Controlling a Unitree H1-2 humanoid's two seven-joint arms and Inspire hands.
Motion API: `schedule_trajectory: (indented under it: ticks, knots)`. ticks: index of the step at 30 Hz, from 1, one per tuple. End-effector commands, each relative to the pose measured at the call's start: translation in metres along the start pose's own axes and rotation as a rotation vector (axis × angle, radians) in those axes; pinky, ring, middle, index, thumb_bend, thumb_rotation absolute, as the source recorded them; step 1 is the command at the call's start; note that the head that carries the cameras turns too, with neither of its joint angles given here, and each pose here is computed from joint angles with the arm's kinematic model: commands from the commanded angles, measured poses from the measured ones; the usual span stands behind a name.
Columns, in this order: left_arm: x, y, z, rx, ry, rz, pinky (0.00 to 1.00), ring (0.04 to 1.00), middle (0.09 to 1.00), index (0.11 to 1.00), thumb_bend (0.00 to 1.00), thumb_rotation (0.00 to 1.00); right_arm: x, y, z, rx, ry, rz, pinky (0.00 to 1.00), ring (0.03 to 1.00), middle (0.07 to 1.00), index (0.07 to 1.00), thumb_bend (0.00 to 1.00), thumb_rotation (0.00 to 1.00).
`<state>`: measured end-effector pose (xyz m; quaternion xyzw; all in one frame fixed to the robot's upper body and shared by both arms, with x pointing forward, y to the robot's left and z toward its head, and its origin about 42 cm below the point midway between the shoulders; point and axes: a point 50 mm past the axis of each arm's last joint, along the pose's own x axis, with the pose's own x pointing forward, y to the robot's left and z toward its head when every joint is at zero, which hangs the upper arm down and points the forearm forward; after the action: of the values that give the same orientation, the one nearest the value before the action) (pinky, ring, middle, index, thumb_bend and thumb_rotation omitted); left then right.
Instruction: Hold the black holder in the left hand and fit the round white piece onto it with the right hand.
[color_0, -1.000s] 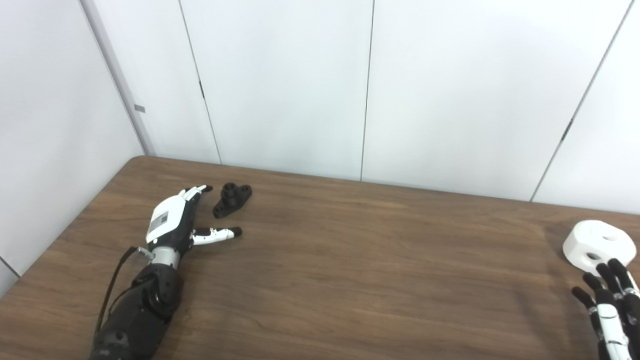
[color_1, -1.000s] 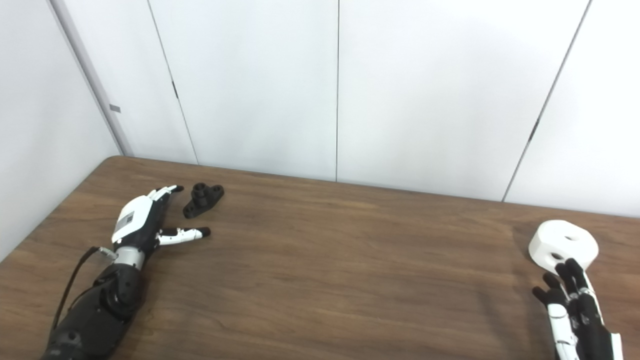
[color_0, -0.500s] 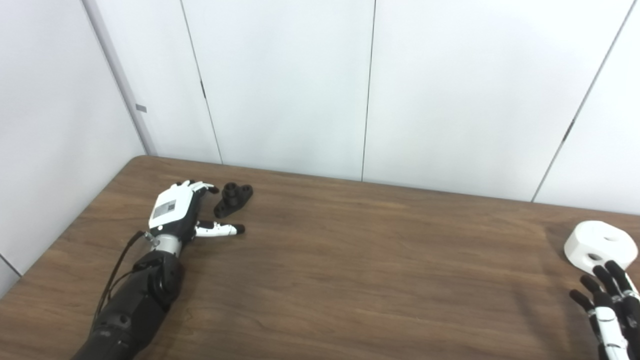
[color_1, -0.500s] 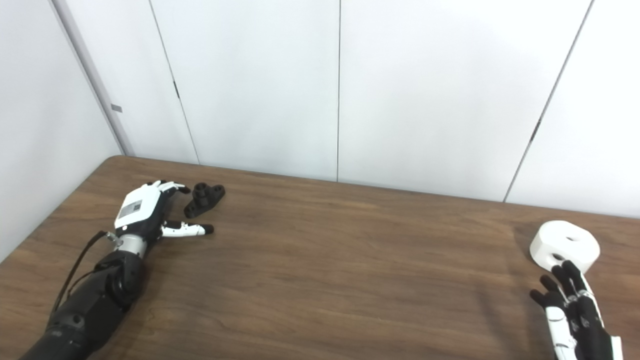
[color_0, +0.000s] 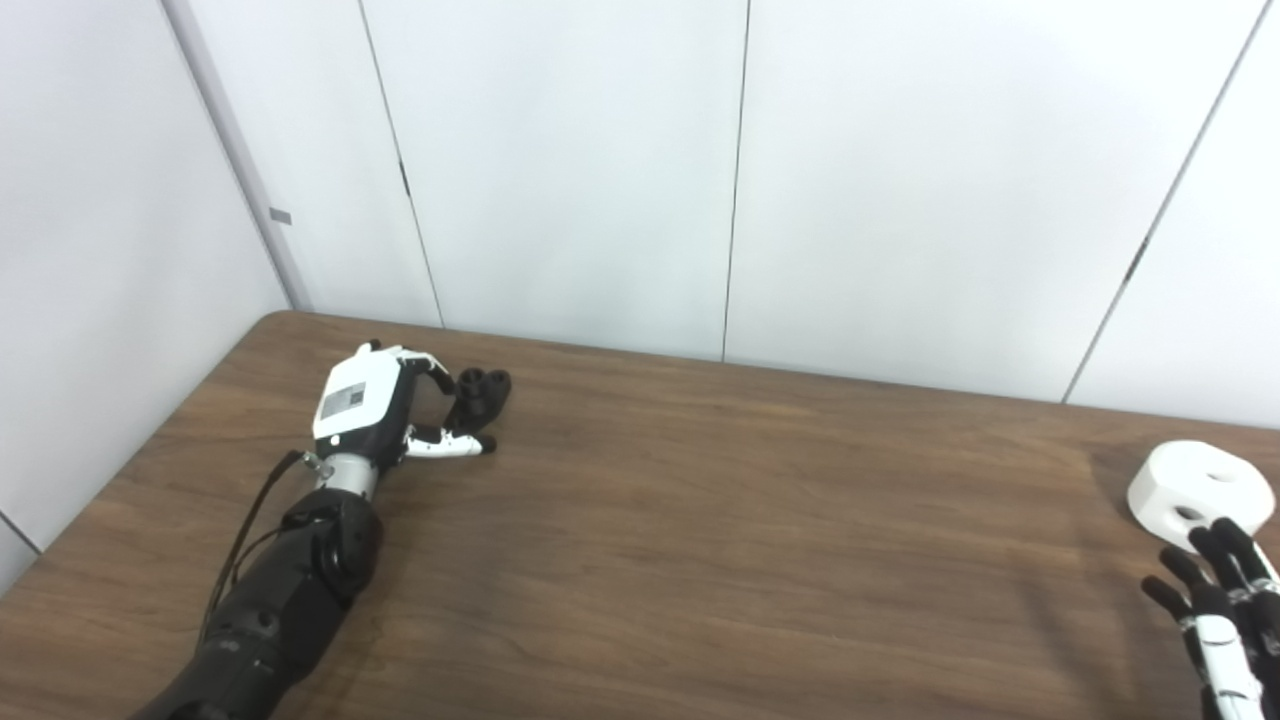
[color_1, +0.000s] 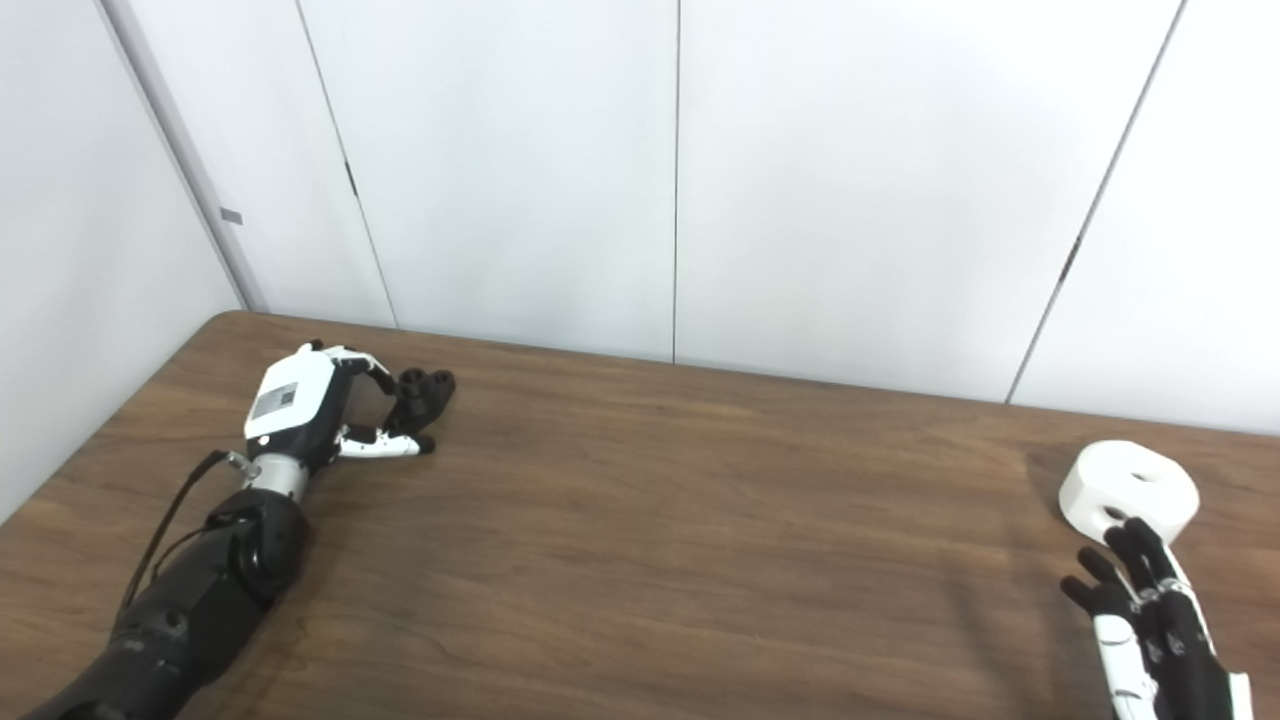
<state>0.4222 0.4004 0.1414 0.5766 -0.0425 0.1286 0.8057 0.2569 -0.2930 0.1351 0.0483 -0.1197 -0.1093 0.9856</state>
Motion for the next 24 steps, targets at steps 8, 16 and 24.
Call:
schedule_trajectory:
  ticks: [8,16,24]
  knots:
    - [0.0195,0.0192,0.0122,0.011,-0.079,0.093,0.95,0.827,0.699,0.489,0.52,0.06,0.0036,0.0031,0.0175,-0.010,-0.089,0.021,0.76,0.844,0.883,0.858,0.32,0.51]
    - [0.0209,0.0208,0.0136,0.007,-0.110,0.090,0.94,0.816,0.702,0.490,0.52,0.06,0.0036,0.0051,0.0214,-0.018,-0.101,0.014,0.74,0.841,0.871,0.843,0.33,0.50]
    - [0.0228,0.0200,0.0135,-0.002,-0.141,0.092,0.91,0.799,0.692,0.489,0.52,0.06,0.0044,0.0073,0.0228,-0.019,-0.105,0.016,0.73,0.838,0.867,0.838,0.37,0.52]
